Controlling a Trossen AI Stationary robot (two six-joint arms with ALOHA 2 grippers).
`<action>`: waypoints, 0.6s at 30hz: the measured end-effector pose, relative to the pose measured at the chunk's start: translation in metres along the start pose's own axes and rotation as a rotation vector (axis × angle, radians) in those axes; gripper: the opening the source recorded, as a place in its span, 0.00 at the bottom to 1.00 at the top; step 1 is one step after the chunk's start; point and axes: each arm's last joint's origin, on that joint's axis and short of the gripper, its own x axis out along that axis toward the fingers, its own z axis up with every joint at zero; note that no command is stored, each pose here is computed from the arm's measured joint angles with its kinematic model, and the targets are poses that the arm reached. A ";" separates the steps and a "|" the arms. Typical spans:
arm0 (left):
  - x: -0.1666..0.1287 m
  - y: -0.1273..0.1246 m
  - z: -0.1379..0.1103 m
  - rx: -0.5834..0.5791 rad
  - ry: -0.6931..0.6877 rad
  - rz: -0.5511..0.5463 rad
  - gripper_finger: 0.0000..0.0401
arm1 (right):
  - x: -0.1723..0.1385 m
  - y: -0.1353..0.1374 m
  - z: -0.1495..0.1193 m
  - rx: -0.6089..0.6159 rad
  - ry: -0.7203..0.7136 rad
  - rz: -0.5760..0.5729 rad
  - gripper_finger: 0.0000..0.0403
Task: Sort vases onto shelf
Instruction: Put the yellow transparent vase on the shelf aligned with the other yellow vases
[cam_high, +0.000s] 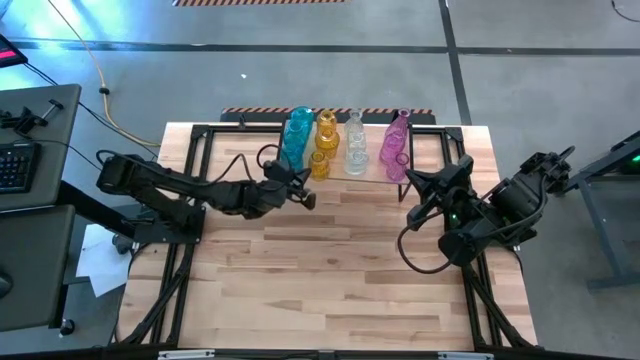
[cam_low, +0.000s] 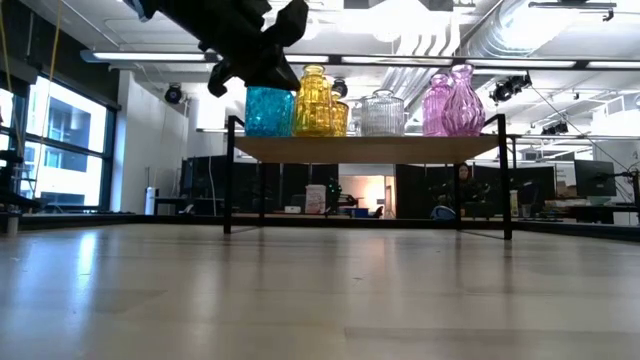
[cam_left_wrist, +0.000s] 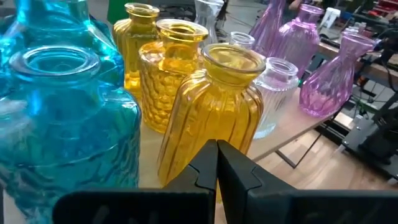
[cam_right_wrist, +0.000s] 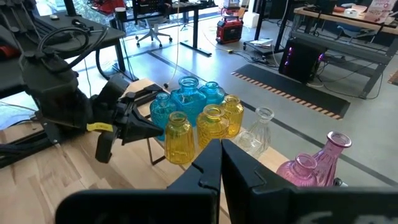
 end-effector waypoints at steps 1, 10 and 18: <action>0.001 0.000 0.000 -0.002 0.001 -0.003 0.00 | 0.000 0.000 0.000 -0.001 0.000 0.000 0.00; 0.008 0.005 0.003 -0.011 0.021 -0.019 0.00 | 0.000 0.000 0.000 -0.010 0.000 0.000 0.00; 0.010 0.006 0.005 -0.027 0.018 -0.041 0.00 | 0.000 0.000 0.000 -0.017 0.000 0.000 0.00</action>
